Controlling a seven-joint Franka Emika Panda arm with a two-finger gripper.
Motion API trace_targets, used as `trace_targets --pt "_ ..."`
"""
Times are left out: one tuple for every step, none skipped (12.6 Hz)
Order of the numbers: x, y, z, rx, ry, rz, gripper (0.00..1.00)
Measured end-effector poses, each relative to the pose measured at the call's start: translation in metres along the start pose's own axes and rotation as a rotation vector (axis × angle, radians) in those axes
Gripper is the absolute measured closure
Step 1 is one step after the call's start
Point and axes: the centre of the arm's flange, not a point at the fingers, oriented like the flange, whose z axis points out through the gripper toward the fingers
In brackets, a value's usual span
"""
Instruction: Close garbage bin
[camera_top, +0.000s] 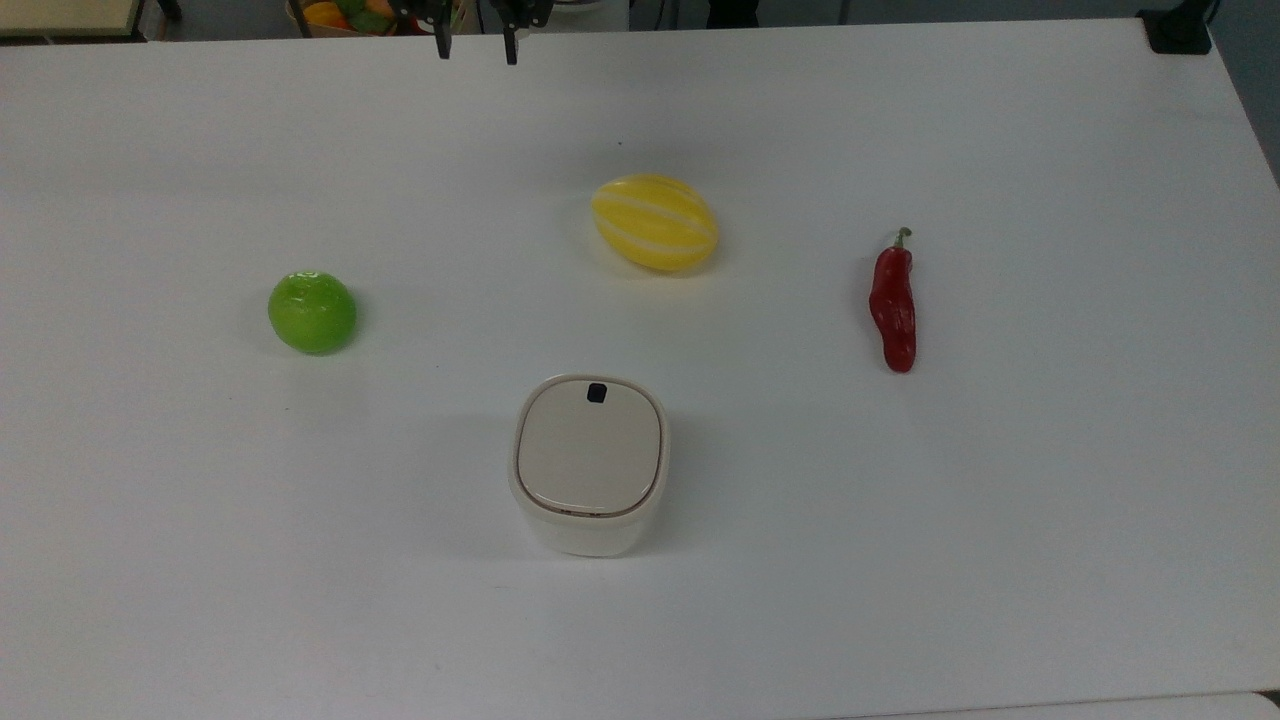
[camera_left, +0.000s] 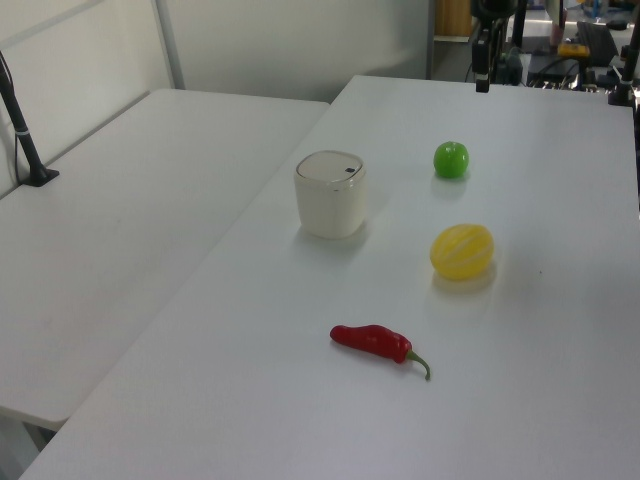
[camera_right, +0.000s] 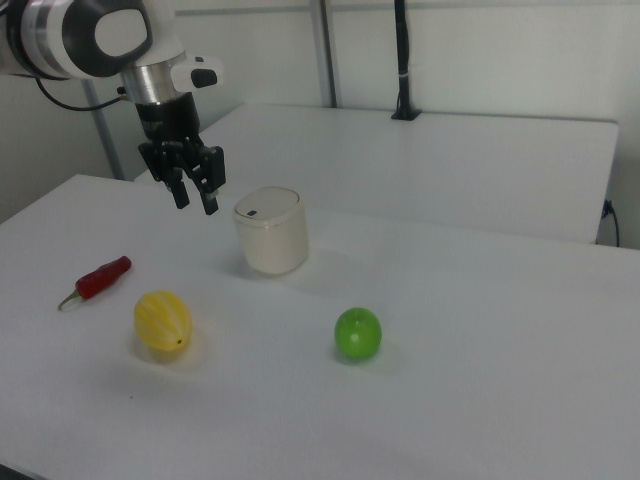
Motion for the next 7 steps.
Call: trace_targets --pt "-0.0006 0.0025 -0.0013 0.0 0.002 0.004 0.33" --pt "-0.001 0.0035 -0.0021 0.0 0.004 0.006 0.23" --pt "-0.0013 0.0035 -0.0027 0.0 0.005 0.006 0.07" --pt "-0.0014 0.0041 -0.0029 0.0 0.005 0.007 0.0" --pt "-0.0015 0.0047 -0.003 -0.001 0.005 0.008 0.0" --pt "-0.0015 0.0056 -0.003 -0.001 0.005 0.009 0.0" --pt "-0.0015 0.0064 -0.0029 -0.001 0.005 0.011 0.0"
